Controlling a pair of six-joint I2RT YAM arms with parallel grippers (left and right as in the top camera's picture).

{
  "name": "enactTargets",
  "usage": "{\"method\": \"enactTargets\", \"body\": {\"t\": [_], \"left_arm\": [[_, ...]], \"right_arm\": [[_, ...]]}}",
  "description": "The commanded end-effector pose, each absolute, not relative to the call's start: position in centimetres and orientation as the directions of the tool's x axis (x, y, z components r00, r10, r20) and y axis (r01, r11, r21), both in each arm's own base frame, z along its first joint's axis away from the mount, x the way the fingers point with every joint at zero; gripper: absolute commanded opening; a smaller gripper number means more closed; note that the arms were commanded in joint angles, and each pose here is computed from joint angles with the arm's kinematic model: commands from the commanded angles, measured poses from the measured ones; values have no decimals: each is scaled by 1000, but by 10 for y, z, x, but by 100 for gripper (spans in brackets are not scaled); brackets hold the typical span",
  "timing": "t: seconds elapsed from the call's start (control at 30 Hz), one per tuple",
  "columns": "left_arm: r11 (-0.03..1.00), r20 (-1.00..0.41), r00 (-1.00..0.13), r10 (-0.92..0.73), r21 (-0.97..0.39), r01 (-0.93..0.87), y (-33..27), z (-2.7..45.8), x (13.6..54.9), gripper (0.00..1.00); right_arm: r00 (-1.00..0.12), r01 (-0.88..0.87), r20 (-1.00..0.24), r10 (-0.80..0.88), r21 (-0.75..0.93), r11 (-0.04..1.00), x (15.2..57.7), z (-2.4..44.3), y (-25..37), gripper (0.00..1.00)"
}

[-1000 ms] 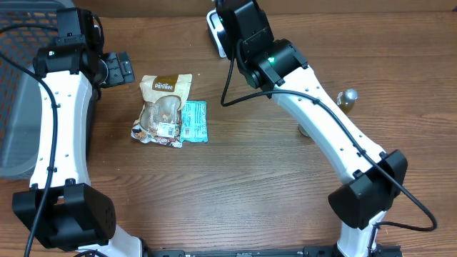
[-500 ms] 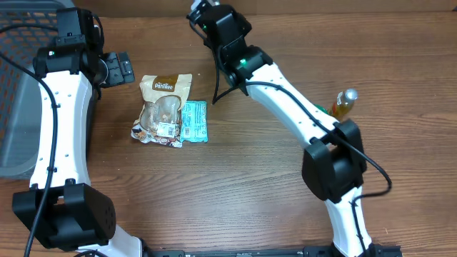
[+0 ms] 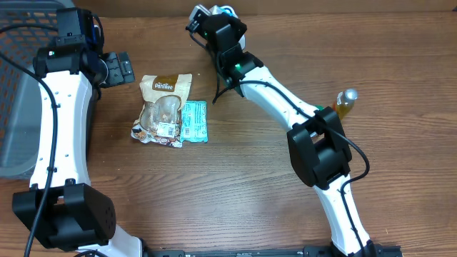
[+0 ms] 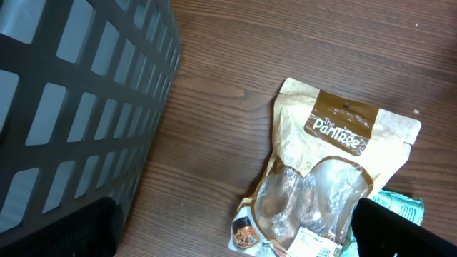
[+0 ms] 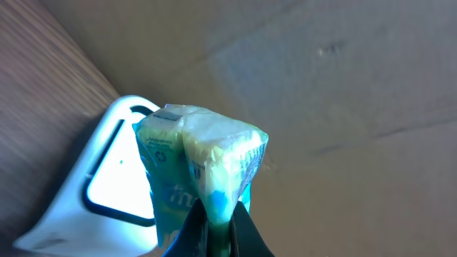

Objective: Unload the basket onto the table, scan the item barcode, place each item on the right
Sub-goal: 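Hold the teal tube in front of the scanner window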

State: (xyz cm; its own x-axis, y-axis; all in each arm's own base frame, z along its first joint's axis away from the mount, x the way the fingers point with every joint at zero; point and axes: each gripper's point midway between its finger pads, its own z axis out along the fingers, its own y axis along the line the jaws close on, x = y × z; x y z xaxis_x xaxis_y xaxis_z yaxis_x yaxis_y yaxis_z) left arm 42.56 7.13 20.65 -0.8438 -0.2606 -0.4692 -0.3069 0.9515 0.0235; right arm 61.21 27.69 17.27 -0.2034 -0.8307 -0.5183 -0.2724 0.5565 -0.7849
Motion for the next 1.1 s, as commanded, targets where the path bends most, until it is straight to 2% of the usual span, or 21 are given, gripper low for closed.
{"method": "enactTargets", "body": {"t": [0.0, 0.4, 0.7, 0.9, 1.07], "left_arm": [[948, -486, -834, -262, 34, -318, 77, 213, 427, 100], [948, -486, -834, -262, 34, -318, 77, 213, 427, 100], [948, -486, -834, -262, 34, -318, 77, 213, 427, 100], [948, -486, -834, -262, 34, -318, 77, 213, 427, 100], [948, -486, -834, -262, 34, -318, 77, 213, 427, 99]], "right_arm": [[-235, -254, -510, -828, -790, 559, 625, 158, 257, 4], [-190, -217, -557, -808, -779, 588, 639, 139, 264, 4], [-184, -248, -485, -855, -819, 518, 642, 111, 265, 4], [-181, -248, -494, -851, -814, 525, 642, 111, 266, 4], [-184, -173, -556, -811, -794, 583, 643, 142, 261, 4]]}}
